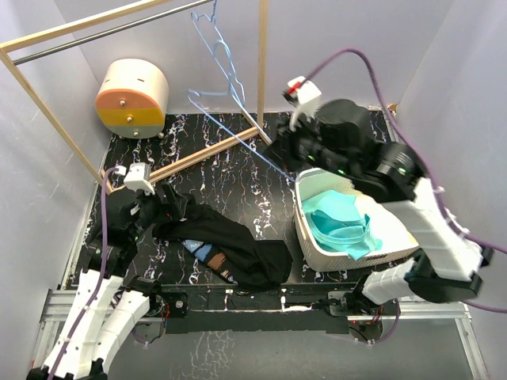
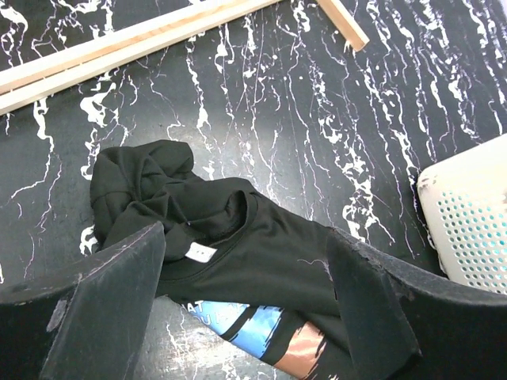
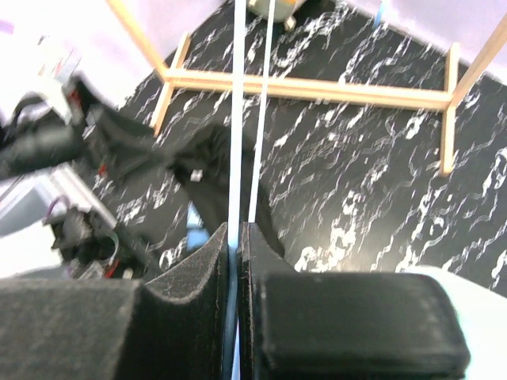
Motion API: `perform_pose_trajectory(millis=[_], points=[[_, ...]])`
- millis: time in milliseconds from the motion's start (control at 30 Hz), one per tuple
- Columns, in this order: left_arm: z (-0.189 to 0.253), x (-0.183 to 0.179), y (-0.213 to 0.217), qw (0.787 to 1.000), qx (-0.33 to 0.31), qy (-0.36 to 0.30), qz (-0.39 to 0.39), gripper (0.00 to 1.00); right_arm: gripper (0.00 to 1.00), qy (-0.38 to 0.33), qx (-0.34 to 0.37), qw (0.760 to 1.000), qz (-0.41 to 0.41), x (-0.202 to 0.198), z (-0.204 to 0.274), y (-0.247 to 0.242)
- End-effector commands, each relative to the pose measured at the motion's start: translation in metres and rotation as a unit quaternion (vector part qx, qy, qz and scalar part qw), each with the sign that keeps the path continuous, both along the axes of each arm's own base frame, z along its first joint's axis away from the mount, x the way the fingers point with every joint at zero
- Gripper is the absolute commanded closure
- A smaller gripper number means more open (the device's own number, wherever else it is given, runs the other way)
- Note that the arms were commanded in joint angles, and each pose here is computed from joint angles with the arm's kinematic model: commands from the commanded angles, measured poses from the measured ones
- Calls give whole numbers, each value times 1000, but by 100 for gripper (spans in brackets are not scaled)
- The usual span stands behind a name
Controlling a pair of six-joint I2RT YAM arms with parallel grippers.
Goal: Remove the t-shirt from the hanger
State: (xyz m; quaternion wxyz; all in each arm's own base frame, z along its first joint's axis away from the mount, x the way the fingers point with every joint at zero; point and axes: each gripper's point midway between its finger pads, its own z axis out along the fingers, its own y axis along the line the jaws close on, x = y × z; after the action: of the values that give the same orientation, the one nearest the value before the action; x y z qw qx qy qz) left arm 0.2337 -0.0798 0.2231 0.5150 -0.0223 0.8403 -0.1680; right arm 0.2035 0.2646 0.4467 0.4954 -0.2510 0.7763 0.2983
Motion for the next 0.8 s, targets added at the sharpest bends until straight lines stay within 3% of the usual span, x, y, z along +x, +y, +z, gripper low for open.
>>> perform_pose_trajectory(millis=[0,267,767], points=[[14,-11,2,999,-9,-47,-4,19,92,-120,61,989,-54,59,66,33],[14,-13,8,999,-12,-48,15,18,92,-186,91,973,-106,123,96,76],[18,-17,9,998,-18,-62,17,19,92,-195,129,967,-98,194,78,119]])
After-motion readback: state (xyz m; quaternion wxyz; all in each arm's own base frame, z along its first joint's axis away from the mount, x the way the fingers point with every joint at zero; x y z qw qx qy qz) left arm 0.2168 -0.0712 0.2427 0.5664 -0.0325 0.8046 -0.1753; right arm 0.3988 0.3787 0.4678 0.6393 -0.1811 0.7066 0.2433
